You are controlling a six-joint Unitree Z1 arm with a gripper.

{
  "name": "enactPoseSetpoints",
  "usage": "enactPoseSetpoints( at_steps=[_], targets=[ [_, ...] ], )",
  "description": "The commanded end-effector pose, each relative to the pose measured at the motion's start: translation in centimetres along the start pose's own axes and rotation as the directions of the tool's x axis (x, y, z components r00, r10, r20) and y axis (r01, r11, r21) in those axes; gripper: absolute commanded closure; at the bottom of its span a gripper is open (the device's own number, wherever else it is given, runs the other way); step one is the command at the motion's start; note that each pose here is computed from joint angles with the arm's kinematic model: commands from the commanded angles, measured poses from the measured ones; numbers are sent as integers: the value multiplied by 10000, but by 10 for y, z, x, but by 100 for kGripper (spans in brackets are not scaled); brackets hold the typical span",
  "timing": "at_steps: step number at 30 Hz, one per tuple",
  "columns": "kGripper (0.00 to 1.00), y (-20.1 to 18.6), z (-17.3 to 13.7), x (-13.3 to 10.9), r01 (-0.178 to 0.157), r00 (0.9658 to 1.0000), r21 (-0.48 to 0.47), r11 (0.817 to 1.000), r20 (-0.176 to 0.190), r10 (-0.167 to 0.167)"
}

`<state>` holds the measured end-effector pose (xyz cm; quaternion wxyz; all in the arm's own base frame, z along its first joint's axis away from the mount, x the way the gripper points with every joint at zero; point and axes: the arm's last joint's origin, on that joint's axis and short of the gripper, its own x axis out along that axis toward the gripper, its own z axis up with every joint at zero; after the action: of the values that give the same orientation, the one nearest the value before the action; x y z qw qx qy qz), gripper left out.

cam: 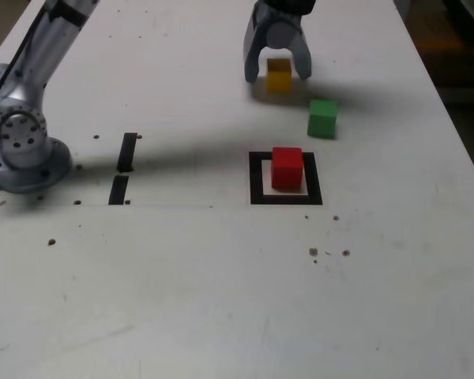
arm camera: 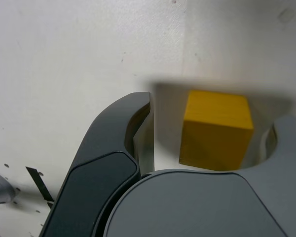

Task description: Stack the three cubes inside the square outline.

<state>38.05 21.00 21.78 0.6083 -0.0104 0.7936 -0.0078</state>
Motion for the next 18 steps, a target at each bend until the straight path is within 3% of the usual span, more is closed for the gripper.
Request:
enactPoseSetpoints(
  at_steps=[1,10,14,18],
  targets=[
    [43,2,3,1,-104,9999,-11,9999,99,104],
    [73,2,6,4,-112,9982,-50,9999,589,115],
    [77,1,5,6,-7,9981,-39,10000,611,9],
    [82,-3,-1,-2,-134,9976,-32,9999,675,136]
  ],
)
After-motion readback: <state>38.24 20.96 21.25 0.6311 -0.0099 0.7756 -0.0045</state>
